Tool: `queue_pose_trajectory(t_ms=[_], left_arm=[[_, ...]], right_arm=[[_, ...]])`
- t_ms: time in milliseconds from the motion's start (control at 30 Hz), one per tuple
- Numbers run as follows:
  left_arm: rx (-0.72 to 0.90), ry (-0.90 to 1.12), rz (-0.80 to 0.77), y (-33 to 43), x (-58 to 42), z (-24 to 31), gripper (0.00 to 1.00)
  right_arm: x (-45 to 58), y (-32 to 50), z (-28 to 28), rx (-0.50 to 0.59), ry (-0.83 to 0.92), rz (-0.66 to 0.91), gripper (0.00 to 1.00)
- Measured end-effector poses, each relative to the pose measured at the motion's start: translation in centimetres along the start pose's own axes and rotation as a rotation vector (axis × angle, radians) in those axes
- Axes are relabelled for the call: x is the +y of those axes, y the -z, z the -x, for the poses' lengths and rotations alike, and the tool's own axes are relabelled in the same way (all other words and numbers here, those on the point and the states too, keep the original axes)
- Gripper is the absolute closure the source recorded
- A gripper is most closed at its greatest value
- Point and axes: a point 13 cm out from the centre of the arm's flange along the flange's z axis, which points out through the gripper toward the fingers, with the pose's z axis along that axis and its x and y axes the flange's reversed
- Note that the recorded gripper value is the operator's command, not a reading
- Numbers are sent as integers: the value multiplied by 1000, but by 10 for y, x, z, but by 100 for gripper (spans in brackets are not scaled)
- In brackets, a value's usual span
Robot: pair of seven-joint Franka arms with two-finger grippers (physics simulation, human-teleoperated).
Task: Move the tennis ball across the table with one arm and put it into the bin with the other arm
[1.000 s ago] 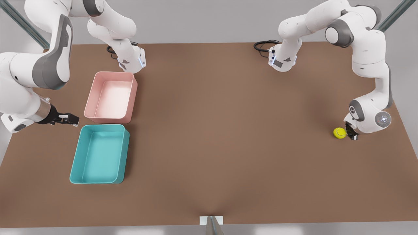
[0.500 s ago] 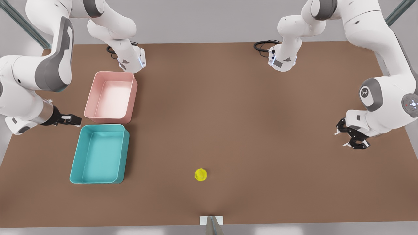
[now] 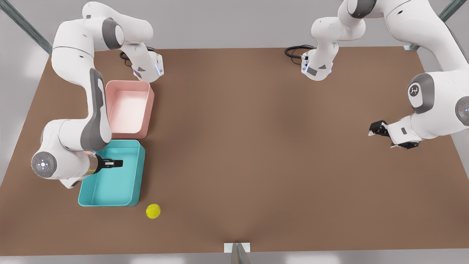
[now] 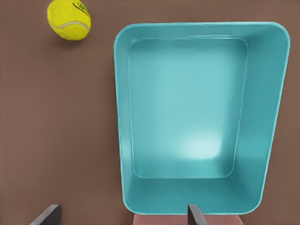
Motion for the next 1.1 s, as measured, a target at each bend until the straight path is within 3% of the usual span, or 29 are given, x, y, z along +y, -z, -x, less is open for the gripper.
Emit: queue_pose_trajectory(t_ms=[133,233,400,700,867,1100], left_arm=[[1,97,-9,0,-2,0,0],[3,158,-12,0,-3,-1,0],[5,239,-27,-3,-5,2,0],[-9,338,-39,6,-2,9,0],[16,376,-50,5,-4,3,0],[32,413,-57,3,-5,-1,0]], right_arm=[[73,-63,43,-33,89,22,0],[97,-47,87,-192,111,33,0],[52,-61,157,-396,30,36,0],[23,-79,231,-647,-17,29,0],[34,-89,234,-663,-14,48,0],[53,-117,219,-580,18,67,0]])
